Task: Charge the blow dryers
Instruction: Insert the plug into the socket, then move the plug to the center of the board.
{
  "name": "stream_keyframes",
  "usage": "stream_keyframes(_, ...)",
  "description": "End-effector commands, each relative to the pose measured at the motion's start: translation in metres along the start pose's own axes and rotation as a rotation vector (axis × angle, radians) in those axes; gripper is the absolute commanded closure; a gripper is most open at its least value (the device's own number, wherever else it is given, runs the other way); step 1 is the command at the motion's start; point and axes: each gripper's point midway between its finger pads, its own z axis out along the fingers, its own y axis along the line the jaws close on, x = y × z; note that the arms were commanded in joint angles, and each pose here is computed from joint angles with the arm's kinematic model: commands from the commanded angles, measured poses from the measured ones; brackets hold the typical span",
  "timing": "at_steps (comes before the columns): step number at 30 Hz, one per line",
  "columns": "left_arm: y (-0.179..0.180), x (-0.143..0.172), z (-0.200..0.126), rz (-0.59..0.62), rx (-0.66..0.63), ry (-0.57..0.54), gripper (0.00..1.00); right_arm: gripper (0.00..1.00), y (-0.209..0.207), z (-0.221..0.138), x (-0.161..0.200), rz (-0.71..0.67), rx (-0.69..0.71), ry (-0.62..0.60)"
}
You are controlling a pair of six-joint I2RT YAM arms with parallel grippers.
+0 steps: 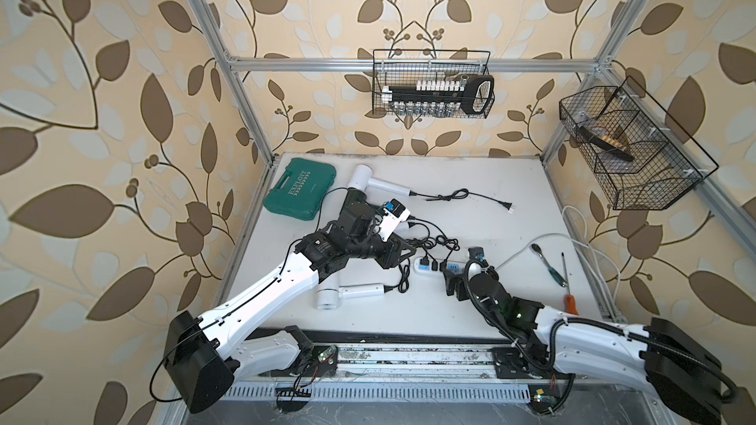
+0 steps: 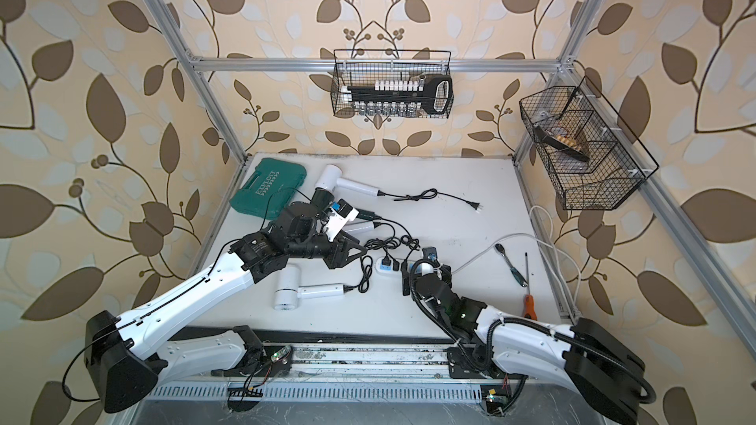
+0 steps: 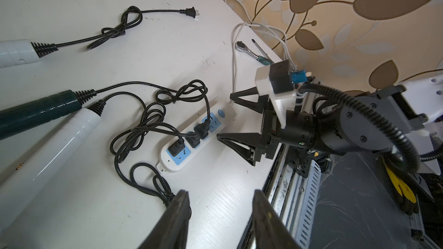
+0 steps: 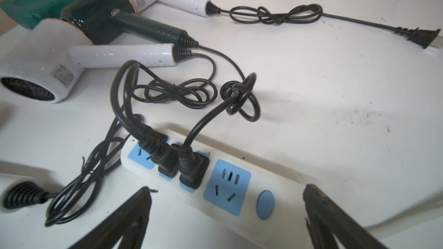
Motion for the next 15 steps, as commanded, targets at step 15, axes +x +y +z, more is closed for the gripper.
stream_keyframes(15, -0.015, -0.020, -0.007, -0.016, 0.030, -0.008, 0.53, 0.02, -0.070, -0.025, -0.026, 0.375, 0.206, 0.219)
